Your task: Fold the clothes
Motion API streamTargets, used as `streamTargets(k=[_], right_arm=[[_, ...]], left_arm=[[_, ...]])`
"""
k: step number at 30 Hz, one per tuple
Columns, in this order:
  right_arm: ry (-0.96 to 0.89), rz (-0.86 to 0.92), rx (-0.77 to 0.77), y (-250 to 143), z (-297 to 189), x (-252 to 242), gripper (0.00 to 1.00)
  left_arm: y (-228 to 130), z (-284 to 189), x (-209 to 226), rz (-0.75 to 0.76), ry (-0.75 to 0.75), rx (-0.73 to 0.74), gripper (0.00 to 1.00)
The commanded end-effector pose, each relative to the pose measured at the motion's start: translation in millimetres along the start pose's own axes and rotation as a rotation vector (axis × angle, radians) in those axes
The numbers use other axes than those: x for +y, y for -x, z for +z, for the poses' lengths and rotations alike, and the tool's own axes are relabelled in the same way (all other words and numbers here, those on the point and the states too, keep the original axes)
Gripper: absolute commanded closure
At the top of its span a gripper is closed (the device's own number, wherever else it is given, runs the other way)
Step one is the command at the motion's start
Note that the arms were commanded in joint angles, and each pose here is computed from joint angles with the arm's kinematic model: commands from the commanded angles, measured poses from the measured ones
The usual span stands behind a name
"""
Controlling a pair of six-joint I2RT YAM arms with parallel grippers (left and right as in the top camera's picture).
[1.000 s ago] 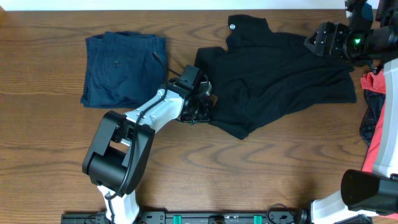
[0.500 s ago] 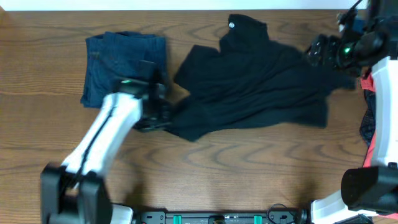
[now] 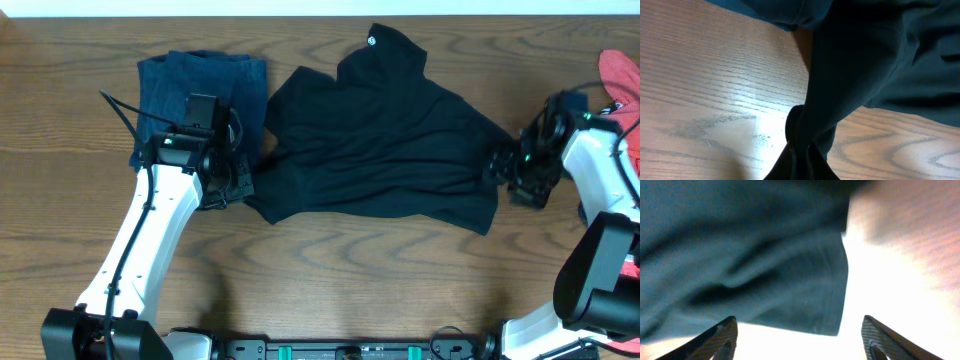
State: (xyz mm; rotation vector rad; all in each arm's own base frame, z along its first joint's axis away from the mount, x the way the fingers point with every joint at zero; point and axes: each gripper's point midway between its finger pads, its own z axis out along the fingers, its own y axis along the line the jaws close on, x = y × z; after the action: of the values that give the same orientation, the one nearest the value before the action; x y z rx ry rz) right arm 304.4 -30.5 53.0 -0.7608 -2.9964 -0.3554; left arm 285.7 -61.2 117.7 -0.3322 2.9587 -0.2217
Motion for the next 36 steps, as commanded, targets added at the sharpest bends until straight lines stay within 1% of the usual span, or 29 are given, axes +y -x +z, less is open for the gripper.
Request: streamTargets(k=[1,5,6,7,9,13,15,16,18,19,21,22,25,29,30,31,34,36], right_arm=[[-0.008,0.011,0.081,-24.4,14.6,-9.3,0.28],[0.033,-0.011,0.203,-60.0,28.6,-9.1,0.28],[0.032,-0.007,0.228,-68.2,32.5,-10.6,0.26],[0.026,-0.007,0.249,-75.7,36.5,-13.3,0.22],[0.021,-0.010,0.262,-85.1,48.1,-19.1,0.17],[0.070,-0.010,0.224,-85.1,66.9,-17.1,0.15],[0.090,0.002,0.201,-81.9,72.1,-14.7,0.16],[0.095,0.004,0.184,-78.4,73.9,-14.1,0.18],[0.103,-0.002,0.152,-70.8,75.3,-12.2,0.31],[0.106,-0.006,0.141,-67.8,75.2,-11.4,0.33],[0.114,-0.013,0.110,-59.0,74.1,-9.5,0.28],[0.119,-0.011,0.102,-55.9,72.7,-8.6,0.27],[0.127,-0.008,0.087,-49.3,68.4,-5.4,0.29],[0.129,0.000,0.078,-46.4,67.9,-4.6,0.43],[0.130,-0.001,0.077,-46.1,67.9,-4.4,0.52],[0.130,-0.001,0.079,-46.6,67.7,-4.4,0.66],[0.125,-0.013,0.099,-51.2,61.7,-5.7,0.97],[0.132,-0.040,0.077,-46.4,49.7,-3.9,0.99]], left_arm=[[2.2,-1.3,3.6,0.001,0.015,-0.009,0.94],[2.9,-1.3,3.2,0.001,0.013,-0.012,0.94],[3.3,-1.3,3.2,0.001,0.013,-0.014,0.94],[3.8,-1.3,2.9,0.001,0.012,-0.016,0.94],[4.0,-1.3,2.8,0.001,0.012,-0.017,0.94],[5.6,-1.3,2.2,0.002,0.009,-0.023,0.94],[6.9,-1.4,1.6,0.003,0.007,-0.028,0.94],[7.5,-1.4,1.4,0.003,0.006,-0.031,0.94],[8.2,-1.4,1.1,0.003,0.005,-0.034,0.94],[8.3,-1.4,1.1,0.003,0.005,-0.034,0.94],[8.4,-1.4,1.0,0.003,0.005,-0.034,0.94],[8.4,-1.4,1.0,0.003,0.004,-0.035,0.94],[8.9,-1.4,0.5,0.004,0.003,-0.037,0.94],[9.9,-1.4,0.1,0.005,0.001,-0.041,0.94],[10.6,-1.5,-0.2,0.005,0.000,-0.044,0.94],[10.8,-1.5,-0.3,0.005,0.000,-0.045,0.94],[10.6,-1.5,-0.2,0.005,0.000,-0.044,0.94],[10.6,-1.5,-0.2,0.005,0.000,-0.044,0.94]])
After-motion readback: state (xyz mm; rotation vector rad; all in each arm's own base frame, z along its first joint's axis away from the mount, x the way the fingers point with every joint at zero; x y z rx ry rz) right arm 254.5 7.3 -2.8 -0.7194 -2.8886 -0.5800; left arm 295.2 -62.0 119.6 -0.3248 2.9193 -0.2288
